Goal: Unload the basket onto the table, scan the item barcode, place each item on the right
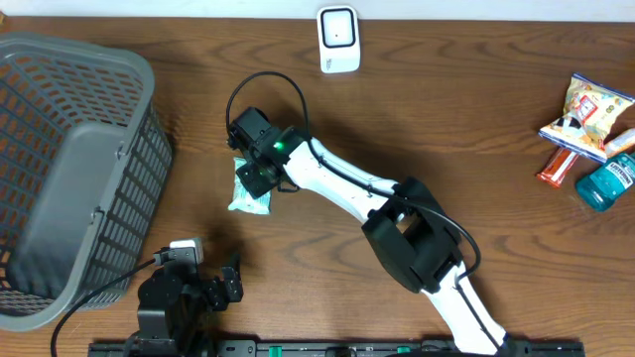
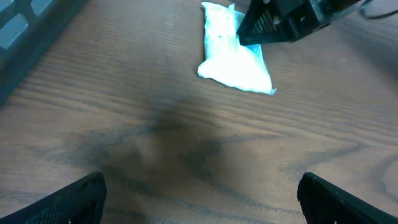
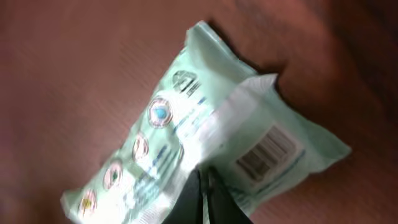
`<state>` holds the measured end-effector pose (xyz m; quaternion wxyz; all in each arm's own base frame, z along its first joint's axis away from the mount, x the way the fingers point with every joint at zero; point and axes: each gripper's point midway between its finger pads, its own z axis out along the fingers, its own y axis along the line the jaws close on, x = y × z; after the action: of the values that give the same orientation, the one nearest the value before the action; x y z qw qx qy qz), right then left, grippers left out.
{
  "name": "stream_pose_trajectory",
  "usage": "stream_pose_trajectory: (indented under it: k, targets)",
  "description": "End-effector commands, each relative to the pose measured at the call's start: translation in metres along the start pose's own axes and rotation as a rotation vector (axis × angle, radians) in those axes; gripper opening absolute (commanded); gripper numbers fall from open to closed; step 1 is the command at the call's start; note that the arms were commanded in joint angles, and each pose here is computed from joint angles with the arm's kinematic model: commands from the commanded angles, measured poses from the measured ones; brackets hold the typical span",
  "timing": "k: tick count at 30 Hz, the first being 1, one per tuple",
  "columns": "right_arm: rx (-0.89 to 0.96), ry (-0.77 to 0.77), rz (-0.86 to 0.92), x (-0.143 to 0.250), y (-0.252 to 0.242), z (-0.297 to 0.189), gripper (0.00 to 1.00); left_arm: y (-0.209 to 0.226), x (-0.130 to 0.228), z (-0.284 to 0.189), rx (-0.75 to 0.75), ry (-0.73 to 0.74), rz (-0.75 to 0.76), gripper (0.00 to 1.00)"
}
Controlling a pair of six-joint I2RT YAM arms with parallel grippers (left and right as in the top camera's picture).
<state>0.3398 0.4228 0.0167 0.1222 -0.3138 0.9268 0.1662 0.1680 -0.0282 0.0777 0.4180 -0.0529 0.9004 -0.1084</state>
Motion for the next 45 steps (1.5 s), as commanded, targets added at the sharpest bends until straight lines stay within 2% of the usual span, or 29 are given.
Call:
stream_pose_trajectory:
  k: [1,7,12,15,16,21,23,28,33,36,41,42,45]
  targets:
    - [-0.002,0.099,-0.019,0.028,0.004,0.013,0.01,0.003,0.017,0.004,-0.006,0.064,-0.013,0.98]
    - [0.163,0.098,0.047,0.028,-0.026,-0.020,0.01,0.003,0.017,0.004,-0.006,0.064,-0.013,0.98]
    - [0.239,-0.056,0.038,-0.005,-0.029,-0.083,0.01,0.003,0.017,0.004,-0.006,0.063,-0.013,0.98]
    - [0.188,-0.160,0.017,-0.027,-0.009,-0.103,0.20,0.003,0.017,0.004,-0.006,0.064,-0.013,0.98]
    - [0.156,-0.208,0.006,-0.038,0.002,-0.105,0.38,0.003,0.017,0.004,-0.006,0.064,-0.013,0.98]
    - [0.099,-0.238,-0.014,-0.048,0.016,-0.080,0.56,0.003,0.017,0.004,-0.006,0.064,-0.013,0.98]
    - [0.083,-0.227,-0.034,-0.046,0.023,-0.061,0.57,0.003,0.017,0.004,-0.006,0.064,-0.013,0.98]
    - [0.071,-0.180,-0.091,-0.031,0.038,-0.011,0.54,0.003,0.017,0.004,-0.006,0.064,-0.013,0.98]
    - [0.095,-0.120,-0.111,-0.011,0.043,0.012,0.50,0.003,0.017,0.004,-0.006,0.064,-0.013,0.98]
    - [0.208,-0.076,-0.126,0.005,0.032,0.018,0.39,0.003,0.017,0.004,-0.006,0.064,-0.013,0.98]
    - [0.435,0.081,-0.141,0.048,-0.002,0.006,0.06,0.003,0.017,0.004,-0.006,0.064,-0.013,0.98]
    - [0.481,0.122,-0.138,0.058,-0.010,0.001,0.02,0.003,0.017,0.004,-0.006,0.064,-0.013,0.98]
    - [0.571,0.208,-0.120,0.079,-0.028,-0.012,0.01,0.003,0.017,0.004,-0.006,0.064,-0.013,0.98]
